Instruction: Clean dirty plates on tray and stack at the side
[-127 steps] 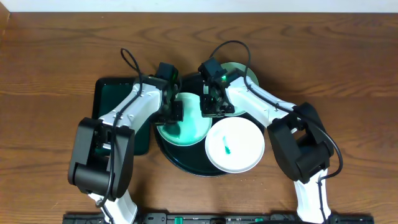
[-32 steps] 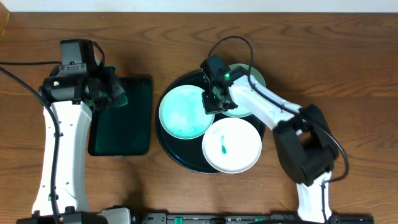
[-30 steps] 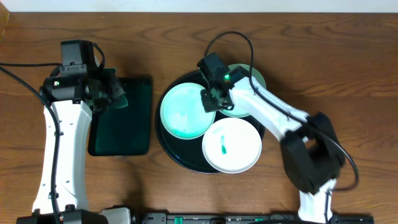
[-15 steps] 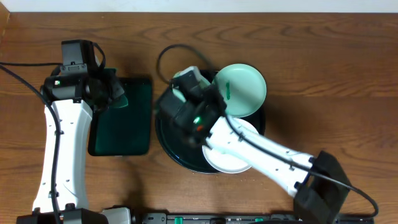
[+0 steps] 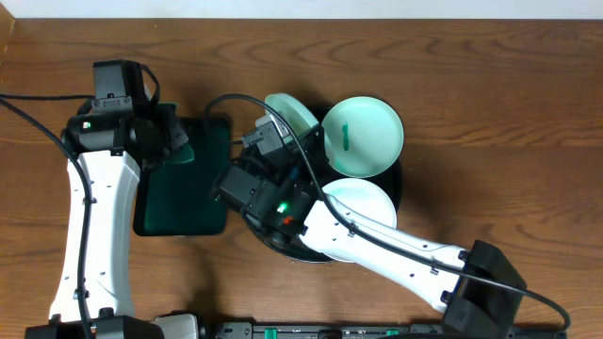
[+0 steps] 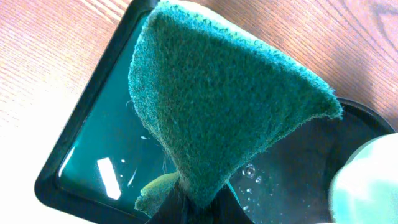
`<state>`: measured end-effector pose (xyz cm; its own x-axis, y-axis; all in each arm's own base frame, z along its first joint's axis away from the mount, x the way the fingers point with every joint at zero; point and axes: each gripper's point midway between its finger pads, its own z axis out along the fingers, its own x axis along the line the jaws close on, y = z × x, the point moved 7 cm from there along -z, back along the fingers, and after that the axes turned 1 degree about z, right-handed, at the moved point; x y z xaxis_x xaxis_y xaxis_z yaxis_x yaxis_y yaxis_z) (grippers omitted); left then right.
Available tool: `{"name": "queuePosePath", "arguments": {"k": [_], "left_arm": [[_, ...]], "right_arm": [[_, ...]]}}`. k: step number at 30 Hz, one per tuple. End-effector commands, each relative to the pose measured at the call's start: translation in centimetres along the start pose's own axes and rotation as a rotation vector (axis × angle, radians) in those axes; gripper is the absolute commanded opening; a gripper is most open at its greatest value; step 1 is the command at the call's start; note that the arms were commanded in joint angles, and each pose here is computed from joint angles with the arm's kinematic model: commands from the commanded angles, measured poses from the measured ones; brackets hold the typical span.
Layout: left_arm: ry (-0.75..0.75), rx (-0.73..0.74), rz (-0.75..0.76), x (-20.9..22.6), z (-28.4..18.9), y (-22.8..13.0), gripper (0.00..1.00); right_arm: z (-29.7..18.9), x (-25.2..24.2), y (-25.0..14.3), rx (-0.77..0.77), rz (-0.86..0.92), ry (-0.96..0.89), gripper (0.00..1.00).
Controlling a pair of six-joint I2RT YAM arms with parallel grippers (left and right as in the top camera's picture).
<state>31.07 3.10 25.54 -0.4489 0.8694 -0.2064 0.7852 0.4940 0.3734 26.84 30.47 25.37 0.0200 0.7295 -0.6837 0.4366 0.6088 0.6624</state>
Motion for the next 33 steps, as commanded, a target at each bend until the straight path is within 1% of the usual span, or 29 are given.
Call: {"name": "queuePosePath", "arguments": {"k": [1,3,7,9,13,22,24,25,26,29,31,33], "left_arm": [[0.011,0.007,0.014,0.2,0.2,-0.1,0.07],[0.013,0.012,0.013,0.3,0.3,-0.2,0.07],[0.014,0.015,0.013,0.3,0.3,-0.3,0.07],[0.015,0.016,0.013,0.3,0.3,-0.3,0.07],[0.018,0.023,0.013,0.4,0.3,-0.4,0.07],[0.018,0.024,0.012,0.4,0.3,-0.4,0.07],[0.018,0.024,0.012,0.4,0.3,-0.4,0.07],[0.018,0.024,0.012,0.4,0.3,-0.4,0.07],[0.018,0.024,0.012,0.4,0.3,-0.4,0.07],[0.017,0.024,0.012,0.4,0.3,-0.4,0.07],[0.017,0.024,0.012,0.4,0.3,-0.4,0.07],[0.019,0.028,0.012,0.4,0.4,-0.4,0.07]], "right_arm": [[2.1,0.8,-0.5,0.144,0.087,0.275,0.01],[4.1,1.5,-1.6,0.288,0.184,0.472,0.01],[7.4,1.7,-3.3,0.507,0.371,0.709,0.01],[9.0,2.2,-4.6,0.598,0.423,0.804,0.01],[11.0,3.3,-7.0,0.704,0.424,0.861,0.01],[11.3,6.9,-8.8,0.768,0.364,0.879,0.01],[11.4,7.1,-9.1,0.772,0.353,0.88,0.08],[11.4,7.1,-9.0,0.765,0.341,0.885,0.12],[11.4,7.1,-9.0,0.755,0.327,0.892,0.17],[11.5,7.1,-9.0,0.728,0.28,0.912,0.27],[11.6,7.0,-9.0,0.703,0.236,0.927,0.32],[11.8,7.0,-8.7,0.642,0.17,0.956,0.39]]}}
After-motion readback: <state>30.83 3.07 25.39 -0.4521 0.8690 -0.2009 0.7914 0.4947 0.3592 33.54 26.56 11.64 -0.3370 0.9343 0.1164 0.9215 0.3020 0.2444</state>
